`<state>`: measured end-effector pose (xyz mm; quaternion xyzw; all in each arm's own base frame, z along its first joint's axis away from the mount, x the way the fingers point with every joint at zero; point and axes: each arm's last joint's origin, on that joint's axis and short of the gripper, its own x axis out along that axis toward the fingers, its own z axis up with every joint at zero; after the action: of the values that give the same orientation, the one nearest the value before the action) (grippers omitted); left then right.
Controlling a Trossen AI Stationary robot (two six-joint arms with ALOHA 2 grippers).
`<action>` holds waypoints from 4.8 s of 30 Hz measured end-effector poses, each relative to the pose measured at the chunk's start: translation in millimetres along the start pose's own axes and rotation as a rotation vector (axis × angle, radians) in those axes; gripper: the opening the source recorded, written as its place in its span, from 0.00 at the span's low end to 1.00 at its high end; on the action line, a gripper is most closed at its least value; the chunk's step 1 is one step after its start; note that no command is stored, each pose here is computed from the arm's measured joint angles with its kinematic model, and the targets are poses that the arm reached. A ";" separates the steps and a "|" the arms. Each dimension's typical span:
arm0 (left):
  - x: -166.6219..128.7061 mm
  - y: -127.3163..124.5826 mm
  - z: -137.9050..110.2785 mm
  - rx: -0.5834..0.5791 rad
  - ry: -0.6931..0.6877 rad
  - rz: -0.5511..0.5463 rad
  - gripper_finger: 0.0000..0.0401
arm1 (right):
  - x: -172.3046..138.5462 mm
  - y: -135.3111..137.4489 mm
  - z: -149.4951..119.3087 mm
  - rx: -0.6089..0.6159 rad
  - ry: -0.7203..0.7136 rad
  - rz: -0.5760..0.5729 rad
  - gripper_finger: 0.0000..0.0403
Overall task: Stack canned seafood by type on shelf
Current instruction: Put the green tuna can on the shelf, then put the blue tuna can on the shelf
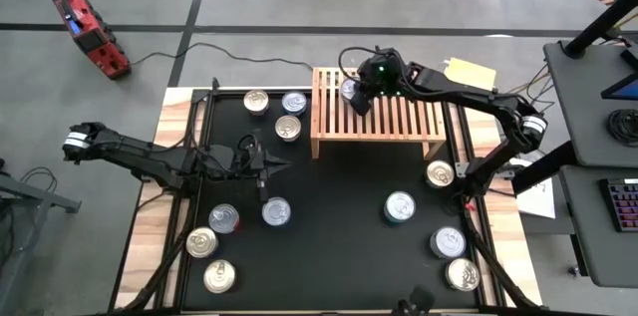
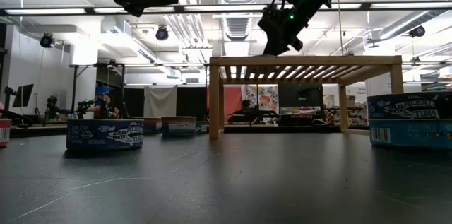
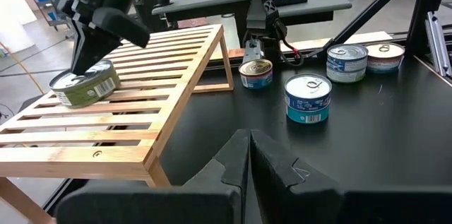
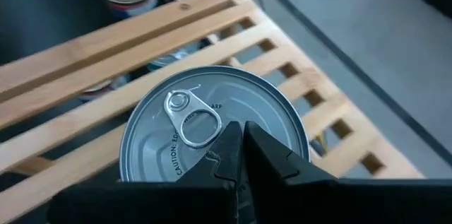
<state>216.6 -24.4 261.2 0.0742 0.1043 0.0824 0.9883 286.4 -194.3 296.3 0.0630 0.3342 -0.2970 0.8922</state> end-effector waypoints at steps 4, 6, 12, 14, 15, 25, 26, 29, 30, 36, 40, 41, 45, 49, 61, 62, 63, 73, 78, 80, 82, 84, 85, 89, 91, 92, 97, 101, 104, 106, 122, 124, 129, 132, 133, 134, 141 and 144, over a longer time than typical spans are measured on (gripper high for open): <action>0.0 0.0 0.0 0.000 0.000 0.000 0.00 | 0.1 -2.3 -0.4 -0.003 0.006 -0.059 0.03; 0.0 0.0 0.0 0.000 0.000 0.000 0.00 | 0.1 -2.8 -0.6 -0.008 0.008 -0.071 0.03; 0.0 0.1 0.0 0.000 0.000 0.000 0.00 | 0.3 -4.7 -1.0 -0.009 0.014 -0.124 0.03; 0.0 0.0 0.0 0.000 0.000 0.000 0.00 | 0.4 -5.5 -1.2 -0.009 0.016 -0.142 0.03; 0.0 0.1 0.1 -0.001 0.000 0.000 0.00 | 0.5 -6.0 -1.3 -0.008 0.017 -0.145 0.03; 0.0 0.1 0.8 -0.003 -0.007 0.001 0.00 | 1.0 -6.5 1.4 -0.003 -0.015 -0.148 0.03; 0.0 0.1 0.9 -0.003 -0.008 0.001 0.00 | 1.0 -6.5 2.0 -0.003 -0.021 -0.148 0.03; 0.0 0.1 1.0 -0.007 -0.009 0.001 0.00 | 1.9 -6.5 3.0 -0.001 -0.032 -0.148 0.03; -0.1 0.1 1.1 -0.008 -0.010 0.001 0.00 | 2.5 -6.4 3.1 -0.005 -0.033 -0.148 0.03; 0.0 0.2 1.6 -0.014 -0.016 0.002 0.00 | 0.0 -6.2 4.7 -0.009 -0.048 -0.138 0.03; 0.0 0.2 1.6 -0.013 -0.015 0.001 0.00 | -11.6 -5.4 7.9 0.021 -0.076 -0.077 0.03; -0.1 0.2 1.5 -0.014 -0.015 0.001 0.00 | -14.1 -5.4 7.4 0.027 -0.070 -0.071 0.03; -0.1 0.2 1.6 -0.013 -0.015 0.001 0.00 | -18.9 -5.3 0.4 0.050 0.004 -0.064 0.03; -0.1 0.3 2.6 -0.006 -0.025 0.003 0.00 | -15.8 -4.8 -4.2 0.049 0.050 -0.063 0.03; -0.1 0.4 4.0 0.003 -0.039 0.004 0.00 | 0.4 -3.8 -3.8 0.034 0.040 -0.067 0.03; -0.2 0.4 4.0 0.003 -0.039 0.004 0.00 | 0.0 -3.9 -3.6 0.035 0.037 -0.067 0.03; -0.1 0.4 4.0 0.002 -0.039 0.004 0.00 | -0.4 -4.7 -3.4 0.036 0.035 -0.069 0.03; -0.1 0.4 4.0 0.001 -0.039 0.004 0.00 | -4.4 -4.0 -0.3 0.027 0.019 -0.063 0.03; -0.1 0.4 3.7 -0.018 -0.036 0.003 0.00 | -19.0 -3.9 5.5 0.026 -0.022 -0.061 0.03; -0.1 0.4 3.4 -0.023 -0.033 0.002 0.00 | -27.4 -3.2 8.3 0.028 -0.046 -0.058 0.03; -0.1 0.3 3.5 -0.023 -0.033 0.002 0.00 | -35.0 0.5 10.2 0.023 -0.064 -0.048 0.03; -0.1 0.4 3.4 -0.025 -0.033 0.002 0.00 | -43.4 7.1 10.6 0.018 -0.069 -0.029 0.03; -0.1 0.3 3.5 -0.028 -0.033 0.002 0.00 | -47.9 12.2 10.8 0.012 -0.072 -0.013 0.03; -0.1 0.2 1.8 -0.065 -0.017 0.000 0.00 | -64.1 38.6 6.7 -0.040 -0.080 0.060 0.03; -0.1 -0.1 -0.2 -0.094 0.003 -0.002 0.00 | -72.9 53.9 3.8 -0.071 -0.099 0.105 0.03; -0.1 -0.3 -0.7 -0.114 0.009 -0.004 0.00 | -78.0 61.0 1.9 -0.087 -0.107 0.128 0.03; -2.0 -7.5 -2.1 -0.186 0.028 -0.073 0.00 | -102.9 90.6 -13.2 -0.125 -0.145 0.234 0.03; -5.9 -18.9 -3.5 -0.203 0.051 -0.130 0.00 | -112.4 111.2 -33.6 -0.131 -0.183 0.319 0.03; -8.5 -27.5 -6.0 -0.232 0.077 -0.137 0.00 | -118.8 122.8 -50.3 -0.114 -0.192 0.380 0.03; -10.2 -32.5 -9.1 -0.260 0.111 -0.141 0.00 | -121.0 129.4 -62.1 -0.103 -0.174 0.413 0.03; -26.4 -49.7 -53.4 -0.457 0.572 -0.063 0.00 | -116.0 202.7 -110.7 -0.025 -0.058 0.629 0.03; -28.7 -51.3 -54.8 -0.454 0.594 -0.072 0.00 | -111.1 212.8 -111.1 0.014 -0.046 0.642 0.03; -31.4 -58.6 -57.2 -0.403 0.622 -0.127 0.00 | -92.4 232.4 -115.9 0.081 0.038 0.622 0.03; -31.7 -65.1 -61.0 -0.360 0.644 -0.147 0.00 | -80.5 243.5 -118.0 0.117 0.083 0.604 0.03; -31.6 -67.6 -62.5 -0.348 0.652 -0.153 0.00 | -76.4 247.0 -118.8 0.125 0.095 0.599 0.03; -31.2 -70.1 -64.4 -0.335 0.662 -0.157 0.00 | -71.9 251.2 -120.8 0.130 0.115 0.589 0.03; -25.7 -84.0 -79.0 -0.267 0.730 -0.162 0.00 | -46.6 281.4 -117.5 0.121 0.153 0.573 0.03; -23.6 -87.6 -84.9 -0.243 0.758 -0.156 0.00 | -36.9 294.2 -114.2 0.126 0.159 0.570 0.03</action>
<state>188.2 -103.1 169.4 -0.0871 0.4562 0.0406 0.8847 368.8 99.2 206.5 0.2327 0.3530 -0.0490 0.9049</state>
